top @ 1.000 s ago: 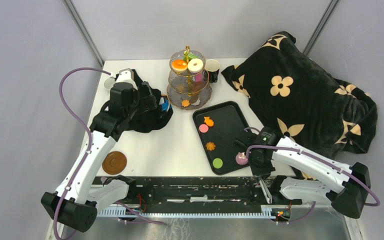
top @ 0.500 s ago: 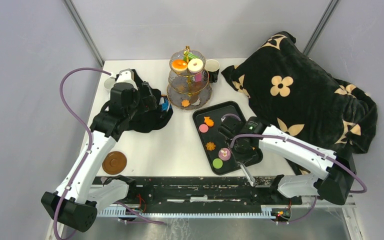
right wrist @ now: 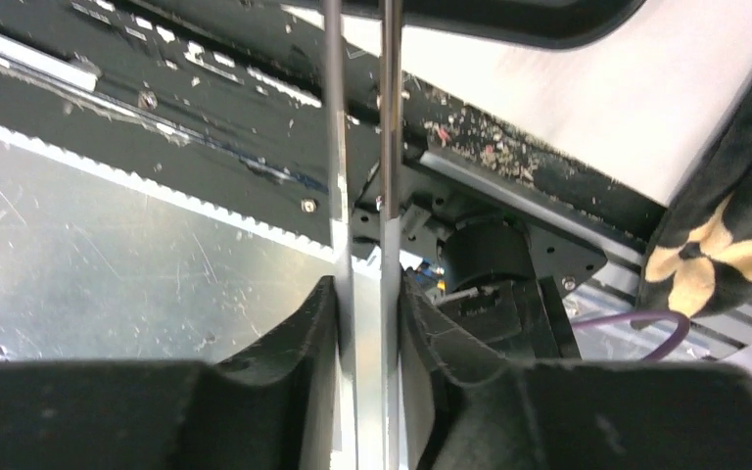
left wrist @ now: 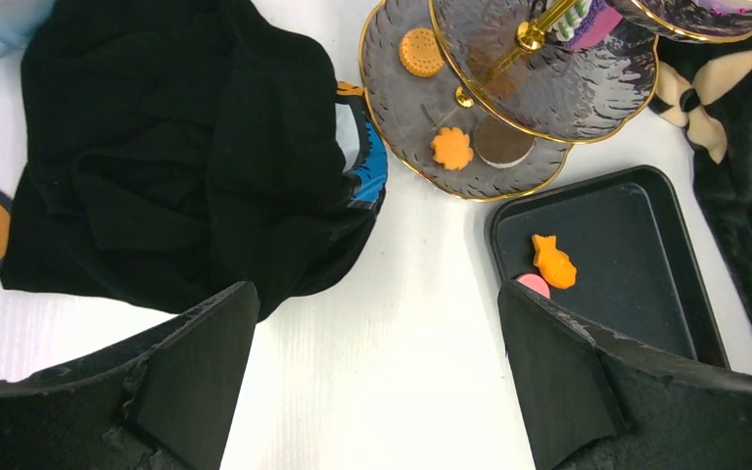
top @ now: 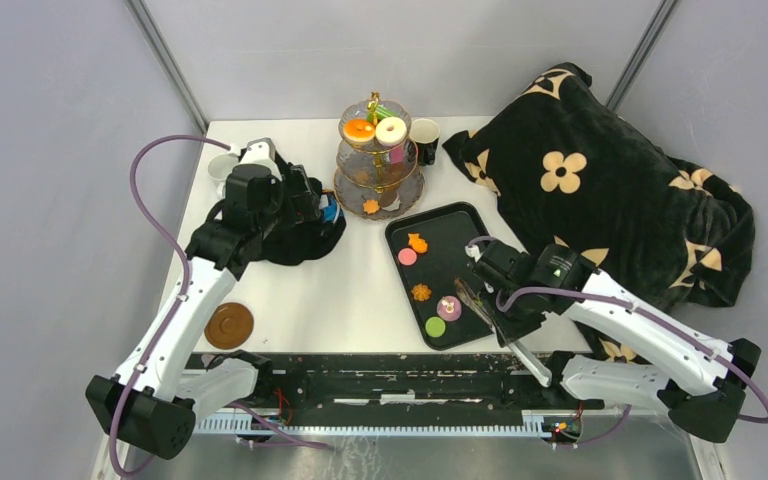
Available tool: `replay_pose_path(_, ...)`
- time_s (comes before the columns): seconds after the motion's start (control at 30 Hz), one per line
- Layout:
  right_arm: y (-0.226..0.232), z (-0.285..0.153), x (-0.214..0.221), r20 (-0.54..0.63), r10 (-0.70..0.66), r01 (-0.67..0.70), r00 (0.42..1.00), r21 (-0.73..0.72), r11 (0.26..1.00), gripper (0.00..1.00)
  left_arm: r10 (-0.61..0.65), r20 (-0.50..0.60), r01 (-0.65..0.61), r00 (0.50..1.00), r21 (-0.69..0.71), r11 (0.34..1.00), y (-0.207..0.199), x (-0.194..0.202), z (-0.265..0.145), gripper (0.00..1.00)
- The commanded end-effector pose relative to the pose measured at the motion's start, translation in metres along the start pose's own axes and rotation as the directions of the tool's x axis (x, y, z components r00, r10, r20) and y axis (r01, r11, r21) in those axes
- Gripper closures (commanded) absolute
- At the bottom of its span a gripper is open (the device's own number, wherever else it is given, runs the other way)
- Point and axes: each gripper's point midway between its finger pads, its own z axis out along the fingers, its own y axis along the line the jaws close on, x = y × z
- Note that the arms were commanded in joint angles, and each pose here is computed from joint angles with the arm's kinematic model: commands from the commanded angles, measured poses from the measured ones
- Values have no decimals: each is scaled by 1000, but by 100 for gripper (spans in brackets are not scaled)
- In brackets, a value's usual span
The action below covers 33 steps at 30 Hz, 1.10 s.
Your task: Serve the afternoon tea
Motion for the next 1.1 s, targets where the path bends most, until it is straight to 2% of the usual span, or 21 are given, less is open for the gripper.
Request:
replay_pose_path(0.0, -3, -12, 25, -72, -42, 39, 997, -31, 999, 69, -71, 29, 69, 997, 54, 996, -12, -9, 3, 1)
replay_pose_path(0.17, -5, 5, 38, -113, -17, 14, 993, -26, 1000, 72, -66, 44, 64, 997, 40, 997, -9, -13, -1, 1)
replay_pose_path(0.33, -6, 17, 32, -75, 4, -5, 997, -14, 1000, 72, -58, 48, 57, 997, 18, 998, -4, -13, -3, 1)
replay_pose_path(0.43, -10, 23, 38, -129, -19, 21, 992, 13, 1000, 72, -58, 59, 57, 997, 8, 998, -2, -15, -6, 2)
replay_pose_path(0.73, 0, 29, 34, -150, -73, 73, 986, -4, 997, 58, -60, 73, 61, 996, -12, 998, 2, -17, -8, 3)
replay_pose_path(0.97, 13, 33, 10, -80, -83, 82, 993, -17, 996, 55, -64, 69, 65, 996, -12, 998, 2, -16, -7, 3)
replay_pose_path(1.07, 12, 35, 1, -52, -75, 75, 996, 11, 997, 50, -56, 74, 58, 996, -15, 998, 3, -17, -8, 3)
